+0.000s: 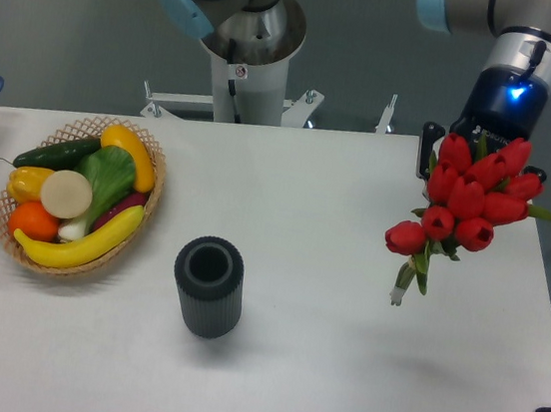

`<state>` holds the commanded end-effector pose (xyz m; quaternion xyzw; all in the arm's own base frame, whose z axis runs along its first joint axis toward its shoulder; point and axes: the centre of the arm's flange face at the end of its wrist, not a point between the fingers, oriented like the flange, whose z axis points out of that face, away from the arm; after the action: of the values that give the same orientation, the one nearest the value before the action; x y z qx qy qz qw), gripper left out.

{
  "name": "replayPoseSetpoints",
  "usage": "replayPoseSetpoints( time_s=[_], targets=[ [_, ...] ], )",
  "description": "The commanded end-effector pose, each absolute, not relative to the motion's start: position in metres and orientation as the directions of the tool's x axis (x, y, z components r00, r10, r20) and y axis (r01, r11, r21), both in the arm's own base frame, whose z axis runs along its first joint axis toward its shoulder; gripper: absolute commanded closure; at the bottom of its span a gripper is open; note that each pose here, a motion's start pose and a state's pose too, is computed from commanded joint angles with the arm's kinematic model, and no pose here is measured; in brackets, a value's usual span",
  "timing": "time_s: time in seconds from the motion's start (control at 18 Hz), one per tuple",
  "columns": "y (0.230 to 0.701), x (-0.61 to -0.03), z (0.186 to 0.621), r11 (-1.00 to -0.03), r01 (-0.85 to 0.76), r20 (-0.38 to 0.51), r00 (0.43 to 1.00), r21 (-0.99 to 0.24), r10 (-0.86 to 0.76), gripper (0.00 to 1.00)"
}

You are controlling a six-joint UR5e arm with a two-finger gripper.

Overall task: Place the flowers on the table
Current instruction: 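Hold the red tulip bunch in the gripper above the table, then lower the held red tulips toward the table surface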

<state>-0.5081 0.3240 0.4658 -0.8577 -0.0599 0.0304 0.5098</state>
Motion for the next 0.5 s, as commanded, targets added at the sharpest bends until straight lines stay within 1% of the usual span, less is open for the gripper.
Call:
replayPoseSetpoints(
  time_s=[0.17, 0.5],
  targets=[
    [0.3225, -0.5073, 0.4664, -0.517, 0.069, -0.019, 0.987, -0.853, 0.163, 0.51],
    [0.3254, -0.5081, 0.4596, -0.682, 0.054, -0.144, 0.962, -0.729, 0.230, 0.51]
  ],
)
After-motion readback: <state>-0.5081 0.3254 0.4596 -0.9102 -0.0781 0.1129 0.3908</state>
